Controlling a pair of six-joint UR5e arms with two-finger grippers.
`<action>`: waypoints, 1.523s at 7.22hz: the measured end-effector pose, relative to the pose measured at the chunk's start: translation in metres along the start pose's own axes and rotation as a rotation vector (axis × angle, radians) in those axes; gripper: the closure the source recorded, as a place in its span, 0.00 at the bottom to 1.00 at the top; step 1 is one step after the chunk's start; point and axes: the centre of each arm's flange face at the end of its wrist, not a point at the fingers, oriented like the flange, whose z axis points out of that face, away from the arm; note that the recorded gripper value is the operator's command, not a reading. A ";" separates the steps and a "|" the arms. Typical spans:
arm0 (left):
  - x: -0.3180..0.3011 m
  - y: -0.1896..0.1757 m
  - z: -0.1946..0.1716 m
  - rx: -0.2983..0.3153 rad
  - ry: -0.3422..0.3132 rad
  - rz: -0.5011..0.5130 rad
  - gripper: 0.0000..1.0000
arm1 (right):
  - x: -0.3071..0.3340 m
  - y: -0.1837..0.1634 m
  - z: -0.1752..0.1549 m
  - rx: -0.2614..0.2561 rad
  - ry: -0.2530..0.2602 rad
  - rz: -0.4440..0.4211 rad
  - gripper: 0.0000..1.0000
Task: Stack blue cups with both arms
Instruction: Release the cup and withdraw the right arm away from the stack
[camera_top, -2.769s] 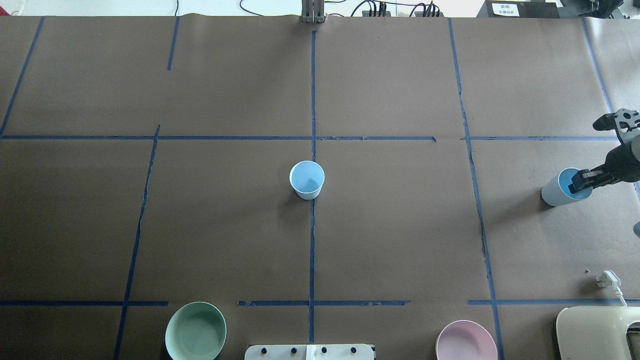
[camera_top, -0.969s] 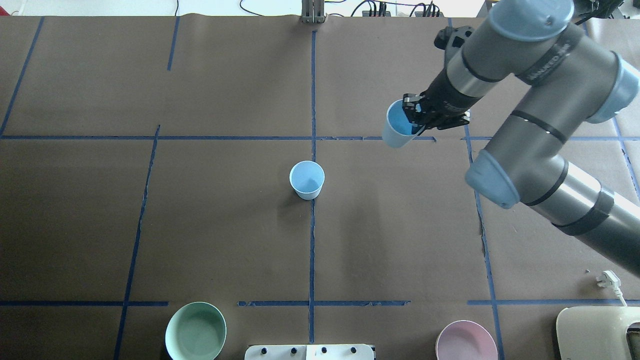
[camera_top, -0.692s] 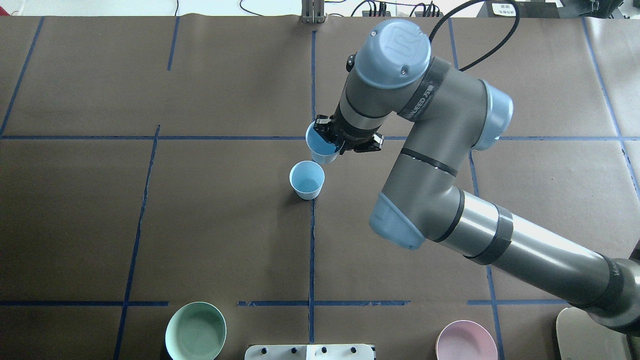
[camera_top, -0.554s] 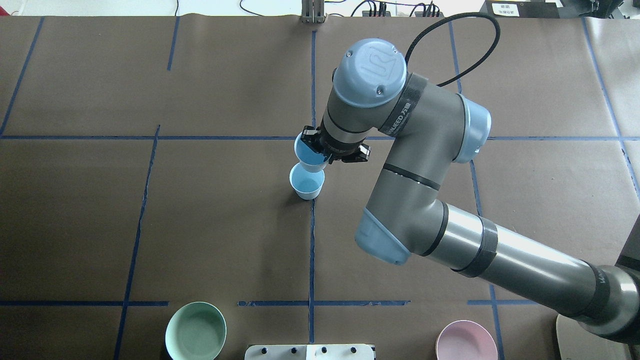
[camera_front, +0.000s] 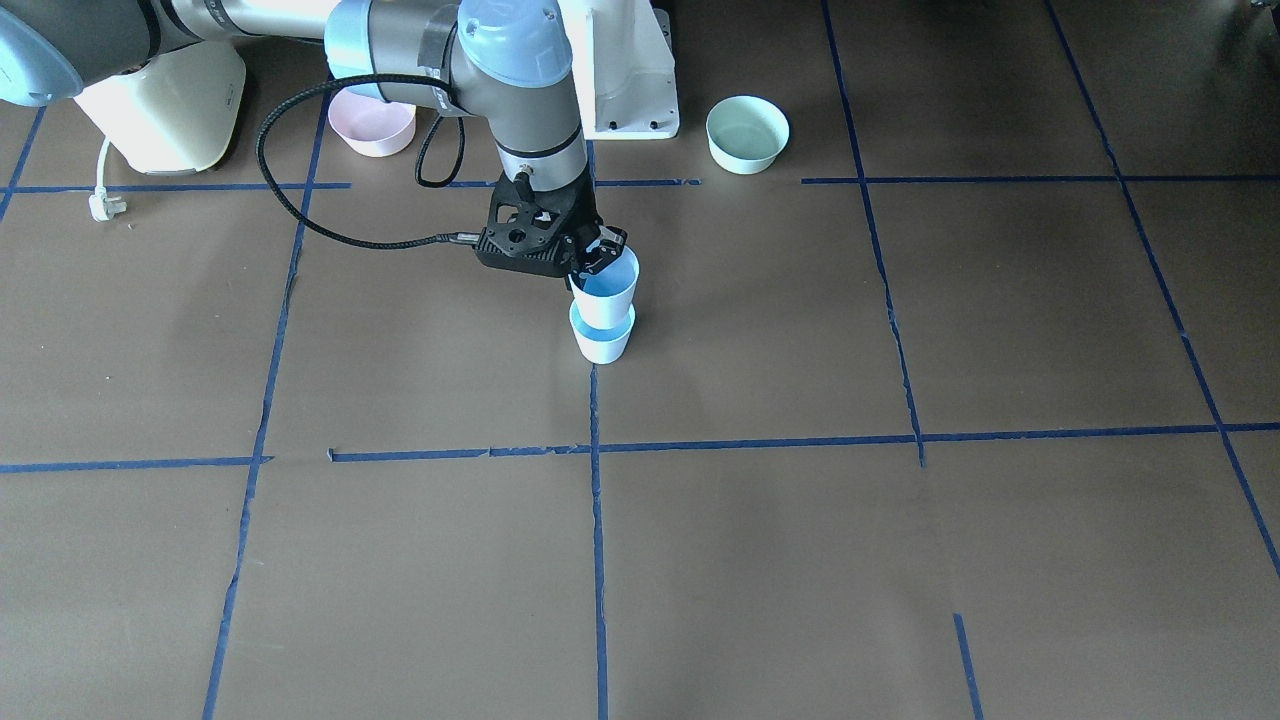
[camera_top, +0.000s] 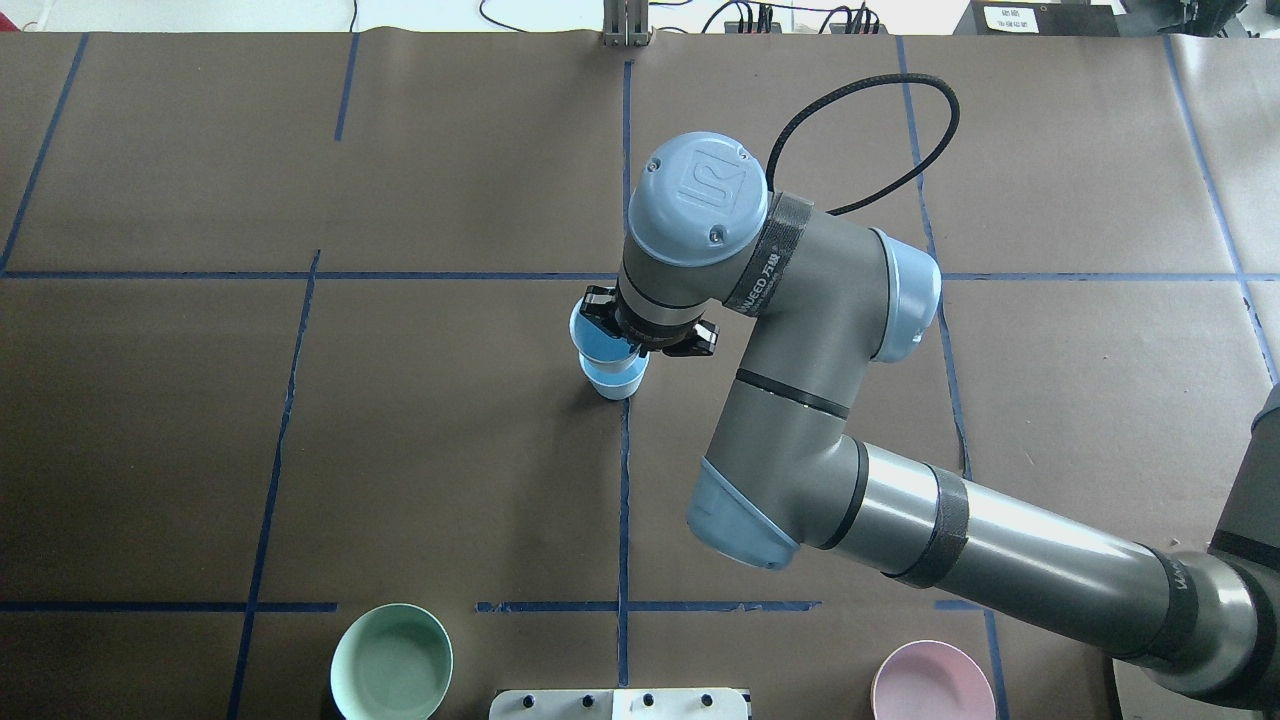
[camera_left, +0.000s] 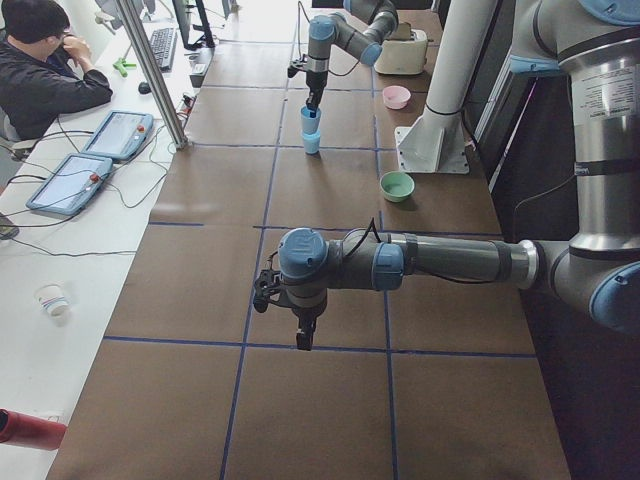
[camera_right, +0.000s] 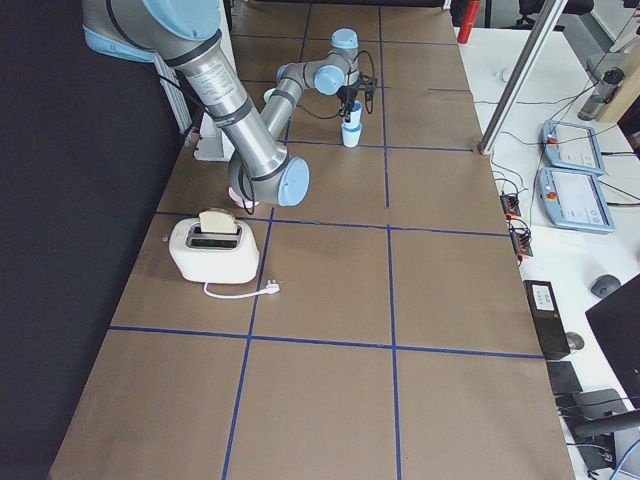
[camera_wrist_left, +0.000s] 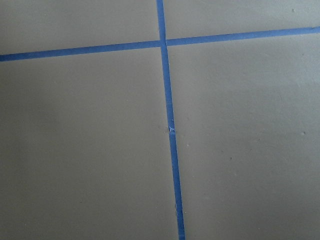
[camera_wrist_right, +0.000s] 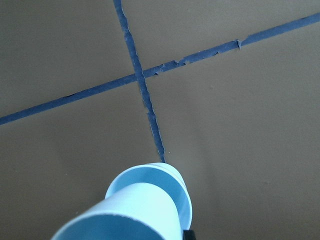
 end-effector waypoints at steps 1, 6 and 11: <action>0.000 0.000 0.000 0.000 0.000 0.000 0.00 | 0.000 -0.001 0.002 0.000 0.002 -0.001 0.00; -0.001 0.000 0.001 0.000 -0.001 0.007 0.00 | 0.025 -0.069 -0.025 -0.015 -0.005 -0.057 0.00; -0.003 0.000 0.003 -0.003 -0.004 0.008 0.00 | 0.325 -0.289 -0.084 -0.090 0.037 -0.348 0.00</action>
